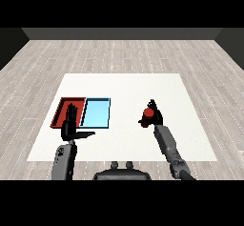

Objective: Pick the red can and put it in the red box

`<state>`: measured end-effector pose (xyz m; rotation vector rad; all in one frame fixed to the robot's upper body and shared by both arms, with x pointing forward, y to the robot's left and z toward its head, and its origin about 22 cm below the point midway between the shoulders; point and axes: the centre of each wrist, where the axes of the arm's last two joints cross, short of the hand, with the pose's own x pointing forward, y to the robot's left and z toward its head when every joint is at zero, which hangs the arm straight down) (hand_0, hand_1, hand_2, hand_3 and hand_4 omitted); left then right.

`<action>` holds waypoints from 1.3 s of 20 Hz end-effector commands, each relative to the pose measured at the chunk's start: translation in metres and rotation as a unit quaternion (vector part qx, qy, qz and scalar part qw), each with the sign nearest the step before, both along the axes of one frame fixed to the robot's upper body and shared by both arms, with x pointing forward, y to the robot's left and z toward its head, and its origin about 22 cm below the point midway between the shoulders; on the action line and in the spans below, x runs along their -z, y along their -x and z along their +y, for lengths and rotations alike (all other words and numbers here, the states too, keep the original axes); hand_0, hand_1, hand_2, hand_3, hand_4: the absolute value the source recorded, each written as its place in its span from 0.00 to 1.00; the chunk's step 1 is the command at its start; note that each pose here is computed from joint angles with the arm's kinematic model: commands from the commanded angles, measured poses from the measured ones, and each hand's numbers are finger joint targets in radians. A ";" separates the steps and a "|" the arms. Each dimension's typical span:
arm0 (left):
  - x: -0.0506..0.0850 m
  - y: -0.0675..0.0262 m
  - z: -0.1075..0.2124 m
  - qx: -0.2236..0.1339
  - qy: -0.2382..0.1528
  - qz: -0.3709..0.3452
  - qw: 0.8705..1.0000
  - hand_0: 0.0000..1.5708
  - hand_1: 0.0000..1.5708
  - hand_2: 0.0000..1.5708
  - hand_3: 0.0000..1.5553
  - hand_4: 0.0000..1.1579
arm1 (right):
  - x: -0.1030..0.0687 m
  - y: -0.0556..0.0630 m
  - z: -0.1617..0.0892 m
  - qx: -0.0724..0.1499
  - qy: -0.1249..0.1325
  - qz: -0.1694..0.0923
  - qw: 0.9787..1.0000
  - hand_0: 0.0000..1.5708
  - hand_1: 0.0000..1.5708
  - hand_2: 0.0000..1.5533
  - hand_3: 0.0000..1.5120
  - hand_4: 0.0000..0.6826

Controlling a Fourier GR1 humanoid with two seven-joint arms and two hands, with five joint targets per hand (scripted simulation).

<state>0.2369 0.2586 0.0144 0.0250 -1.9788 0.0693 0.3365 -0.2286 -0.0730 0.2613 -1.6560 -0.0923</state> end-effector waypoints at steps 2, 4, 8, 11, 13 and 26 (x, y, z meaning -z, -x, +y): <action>-0.004 0.0056 0.022 -0.006 -0.002 -0.002 1.000 0.00 0.00 0.00 0.00 0.00 | 0.012 0.001 0.007 0.021 0.003 0.009 1.000 0.51 0.51 0.59 0.53 0.00; -0.022 0.0004 0.016 0.010 -0.008 -0.007 1.000 0.00 0.00 0.00 0.00 0.00 | -0.013 -0.015 0.017 0.035 0.037 0.012 0.999 0.94 0.94 0.95 0.95 0.85; -0.012 0.0169 0.001 0.000 -0.002 -0.005 1.000 0.00 0.00 0.00 0.00 0.00 | -0.009 -0.005 0.004 0.041 0.062 0.021 0.997 0.95 0.95 0.95 0.95 0.98; 0.016 0.0017 -0.008 -0.006 -0.009 0.008 1.000 0.00 0.00 0.00 0.00 0.00 | -0.024 -0.007 0.004 0.044 0.083 -0.008 0.995 0.95 0.95 0.94 0.95 0.97; 0.001 0.0059 -0.009 0.000 -0.010 -0.009 1.000 0.00 0.00 0.00 0.00 0.00 | 0.002 0.008 -0.009 0.031 0.090 -0.010 0.995 0.93 0.93 0.94 0.94 0.96; -0.004 -0.0021 -0.023 0.029 -0.040 0.022 0.999 0.00 0.00 0.00 0.00 0.00 | -0.052 0.010 0.013 0.036 0.074 -0.088 0.993 0.91 0.91 0.92 0.93 0.95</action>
